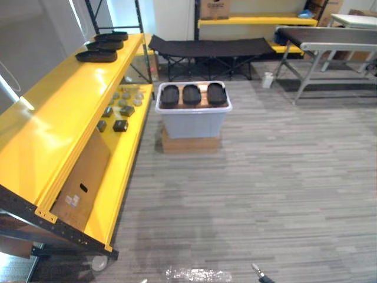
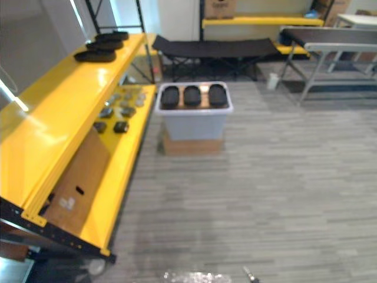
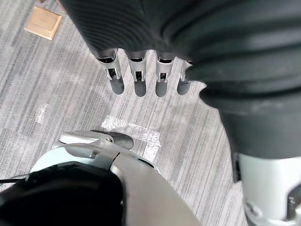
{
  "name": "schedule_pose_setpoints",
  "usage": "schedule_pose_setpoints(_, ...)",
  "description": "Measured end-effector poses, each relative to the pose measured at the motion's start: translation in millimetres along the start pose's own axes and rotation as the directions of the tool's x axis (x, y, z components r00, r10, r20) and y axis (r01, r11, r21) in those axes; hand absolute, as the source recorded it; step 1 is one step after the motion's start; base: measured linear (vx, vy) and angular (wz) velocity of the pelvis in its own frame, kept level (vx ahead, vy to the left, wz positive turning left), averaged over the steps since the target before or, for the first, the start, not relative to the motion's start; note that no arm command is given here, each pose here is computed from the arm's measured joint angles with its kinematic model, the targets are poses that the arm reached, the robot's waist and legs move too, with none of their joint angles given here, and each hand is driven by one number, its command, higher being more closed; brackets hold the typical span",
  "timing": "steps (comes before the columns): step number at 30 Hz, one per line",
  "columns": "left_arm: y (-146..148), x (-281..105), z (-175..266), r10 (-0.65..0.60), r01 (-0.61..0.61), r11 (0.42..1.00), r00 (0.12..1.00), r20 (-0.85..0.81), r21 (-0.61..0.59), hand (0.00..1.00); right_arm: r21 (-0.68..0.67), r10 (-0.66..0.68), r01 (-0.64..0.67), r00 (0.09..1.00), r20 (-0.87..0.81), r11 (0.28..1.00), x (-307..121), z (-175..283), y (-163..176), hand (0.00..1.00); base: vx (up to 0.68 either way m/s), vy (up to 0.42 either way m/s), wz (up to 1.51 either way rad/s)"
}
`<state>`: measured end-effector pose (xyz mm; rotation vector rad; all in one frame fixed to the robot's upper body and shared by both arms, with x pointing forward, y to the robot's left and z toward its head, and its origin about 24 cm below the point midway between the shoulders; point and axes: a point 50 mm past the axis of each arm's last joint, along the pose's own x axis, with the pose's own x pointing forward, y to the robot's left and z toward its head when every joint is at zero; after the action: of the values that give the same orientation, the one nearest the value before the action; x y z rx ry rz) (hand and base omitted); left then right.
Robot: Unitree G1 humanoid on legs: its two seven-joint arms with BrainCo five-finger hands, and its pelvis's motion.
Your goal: Walk over and take plastic housings, then place them on the shelf
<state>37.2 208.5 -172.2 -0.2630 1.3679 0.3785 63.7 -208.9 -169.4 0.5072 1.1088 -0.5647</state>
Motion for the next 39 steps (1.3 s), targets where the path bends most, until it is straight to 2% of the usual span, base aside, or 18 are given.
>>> schedule_pose_setpoints(39,1.1,0.0,7.8,-0.017,0.016,1.0,0.999,0.027,0.014,0.0,-0.094,0.014,-0.011,1.0,0.027,0.995,-1.1,-0.4,-0.9,0.0,-0.03,-0.006,0.0)
